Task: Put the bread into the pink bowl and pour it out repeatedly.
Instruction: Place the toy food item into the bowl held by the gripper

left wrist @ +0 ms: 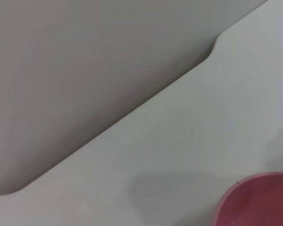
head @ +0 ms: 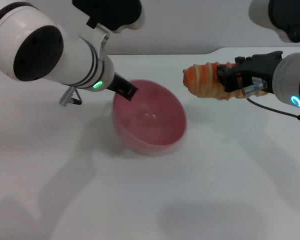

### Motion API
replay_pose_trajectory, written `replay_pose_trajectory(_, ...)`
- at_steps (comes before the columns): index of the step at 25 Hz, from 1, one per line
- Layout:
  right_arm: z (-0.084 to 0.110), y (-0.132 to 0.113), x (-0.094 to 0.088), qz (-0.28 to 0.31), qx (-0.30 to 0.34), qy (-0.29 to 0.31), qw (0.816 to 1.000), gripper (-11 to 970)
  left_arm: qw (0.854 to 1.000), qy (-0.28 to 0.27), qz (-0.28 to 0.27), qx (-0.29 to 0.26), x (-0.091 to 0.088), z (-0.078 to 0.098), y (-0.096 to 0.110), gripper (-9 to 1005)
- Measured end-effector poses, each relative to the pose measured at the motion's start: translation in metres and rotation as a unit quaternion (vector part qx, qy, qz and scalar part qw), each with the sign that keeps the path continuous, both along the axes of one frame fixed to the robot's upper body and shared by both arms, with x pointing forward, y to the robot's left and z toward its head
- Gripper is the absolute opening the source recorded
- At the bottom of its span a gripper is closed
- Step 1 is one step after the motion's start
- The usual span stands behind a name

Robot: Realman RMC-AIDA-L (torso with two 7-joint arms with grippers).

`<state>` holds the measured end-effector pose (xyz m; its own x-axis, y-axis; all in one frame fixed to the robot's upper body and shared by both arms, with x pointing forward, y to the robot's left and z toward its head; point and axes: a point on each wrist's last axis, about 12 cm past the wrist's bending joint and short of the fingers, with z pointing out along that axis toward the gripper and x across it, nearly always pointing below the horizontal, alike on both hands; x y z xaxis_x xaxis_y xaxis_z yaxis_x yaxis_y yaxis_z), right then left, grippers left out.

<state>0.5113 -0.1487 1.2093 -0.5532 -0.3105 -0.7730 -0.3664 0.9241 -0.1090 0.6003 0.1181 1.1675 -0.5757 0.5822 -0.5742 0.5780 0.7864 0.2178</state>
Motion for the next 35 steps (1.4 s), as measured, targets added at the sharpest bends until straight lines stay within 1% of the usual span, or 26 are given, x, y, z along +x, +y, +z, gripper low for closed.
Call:
replay_pose_trajectory(5,-0.009,0.001,0.002,0.002,-0.001,0.010,1.000,332,1.000,0.002,-0.015,-0.021,-0.002,0.005,-0.011,30)
replay_pose_trajectory(10,-0.019,0.008,0.006,0.016,0.019,0.022,0.999,282,0.998,-0.001,-0.035,-0.050,-0.003,0.009,-0.021,31)
replay_pose_trajectory(14,-0.027,0.015,0.009,0.028,0.029,0.037,0.999,261,0.997,-0.001,-0.039,-0.061,-0.004,0.009,-0.022,31)
replay_pose_trajectory(19,-0.032,0.020,0.010,0.040,0.019,0.042,0.998,235,0.997,-0.002,-0.038,-0.062,-0.004,0.009,-0.022,31)
replay_pose_trajectory(24,-0.030,0.021,0.009,0.047,0.017,0.037,0.998,298,0.997,-0.006,-0.038,-0.060,-0.001,0.008,-0.022,31)
replay_pose_trajectory(26,-0.026,0.020,0.008,0.045,0.022,0.027,0.998,386,0.997,-0.007,-0.036,-0.061,0.000,0.008,-0.021,30)
replay_pose_trajectory(28,-0.016,0.016,0.008,0.041,0.031,-0.001,0.999,475,0.998,-0.005,-0.031,-0.061,0.002,0.005,-0.018,30)
replay_pose_trajectory(29,-0.010,0.012,0.009,0.035,0.031,-0.028,0.999,519,0.998,-0.002,-0.028,-0.061,0.002,0.003,-0.017,30)
replay_pose_trajectory(30,-0.005,0.008,0.010,0.028,0.026,-0.054,0.998,538,0.998,0.000,-0.025,-0.061,0.003,0.000,-0.016,30)
replay_pose_trajectory(31,0.004,0.001,0.012,0.018,0.017,-0.093,0.995,557,0.998,0.002,-0.023,-0.060,0.004,-0.002,-0.015,30)
replay_pose_trajectory(33,0.017,-0.011,0.015,0.001,0.003,-0.169,0.986,596,0.998,0.007,-0.019,-0.059,0.005,-0.008,-0.013,30)
replay_pose_trajectory(35,0.029,-0.024,0.018,-0.010,0.010,-0.242,0.970,615,0.998,0.011,-0.017,-0.059,0.005,-0.012,-0.012,30)
